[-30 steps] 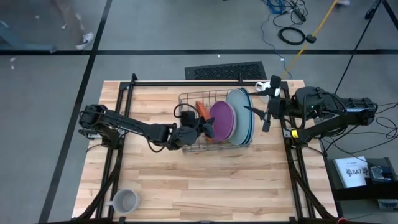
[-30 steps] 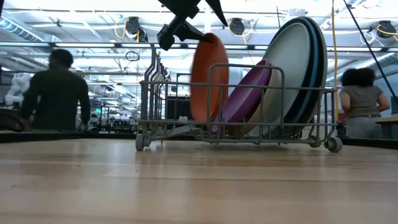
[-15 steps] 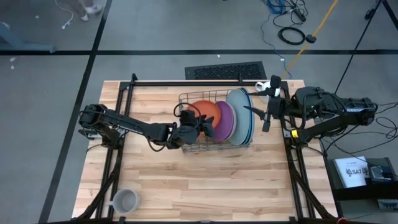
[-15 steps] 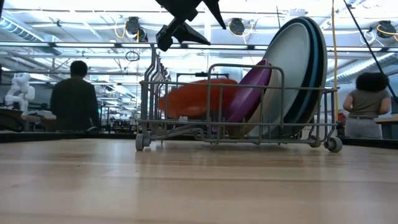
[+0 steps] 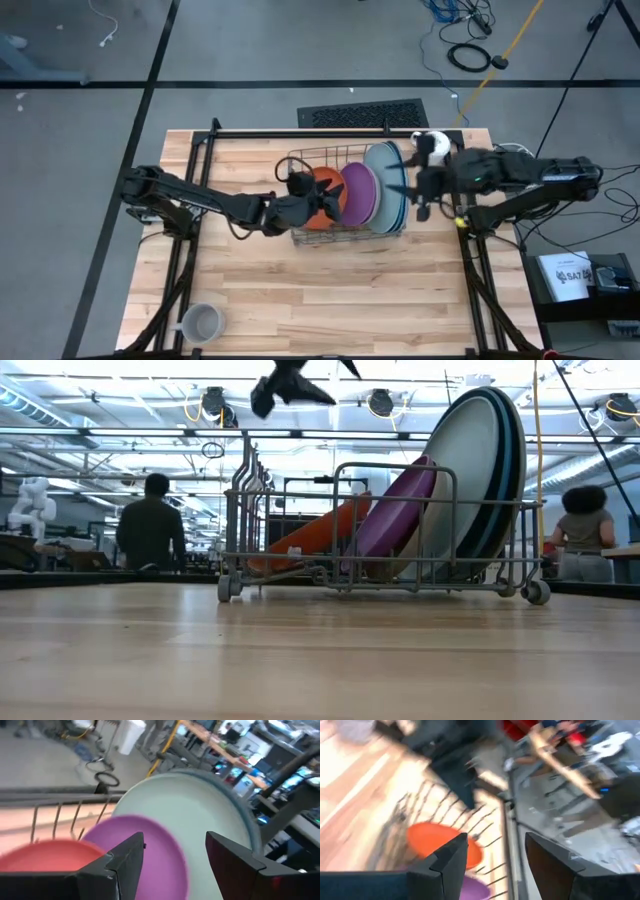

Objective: Sort dishes
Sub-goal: Return to Home Position

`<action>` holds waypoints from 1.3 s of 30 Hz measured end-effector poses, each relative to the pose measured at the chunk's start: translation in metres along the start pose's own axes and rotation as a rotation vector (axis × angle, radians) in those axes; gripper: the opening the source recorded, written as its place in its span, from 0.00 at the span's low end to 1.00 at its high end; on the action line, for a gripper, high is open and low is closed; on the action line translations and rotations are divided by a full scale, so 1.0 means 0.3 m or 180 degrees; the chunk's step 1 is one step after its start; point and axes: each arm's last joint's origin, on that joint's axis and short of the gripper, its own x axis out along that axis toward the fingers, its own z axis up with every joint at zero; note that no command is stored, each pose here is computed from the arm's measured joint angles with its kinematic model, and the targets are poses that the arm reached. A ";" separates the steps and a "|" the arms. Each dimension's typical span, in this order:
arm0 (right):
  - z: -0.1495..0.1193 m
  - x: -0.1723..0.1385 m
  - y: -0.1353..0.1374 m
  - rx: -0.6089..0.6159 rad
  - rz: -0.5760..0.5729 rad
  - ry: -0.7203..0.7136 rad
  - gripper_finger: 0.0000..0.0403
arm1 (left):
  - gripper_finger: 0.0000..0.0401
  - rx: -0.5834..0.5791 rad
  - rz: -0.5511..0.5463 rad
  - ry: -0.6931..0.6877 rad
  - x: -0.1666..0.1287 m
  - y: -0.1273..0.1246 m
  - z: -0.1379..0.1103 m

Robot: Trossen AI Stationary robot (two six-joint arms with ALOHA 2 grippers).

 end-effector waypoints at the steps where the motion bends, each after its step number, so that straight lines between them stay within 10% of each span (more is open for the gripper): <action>1: -0.003 0.017 0.011 -0.0049 0.0093 0.0057 0.48 | 0.53 0.0036 -0.0055 -0.0011 -0.011 -0.004 0.018; 17: -0.006 0.166 0.074 -0.0628 0.0473 0.0271 0.48 | 0.53 0.0733 -0.0515 -0.0245 -0.203 -0.040 0.206; 27: 0.034 0.187 0.055 -0.0599 0.0098 0.0009 0.47 | 0.51 0.1247 -0.0088 -0.0273 -0.328 0.057 0.340; 39: 0.013 0.060 -0.039 0.0004 -0.0272 -0.0096 0.07 | 0.02 0.1988 0.0039 -0.0212 -0.405 0.121 0.402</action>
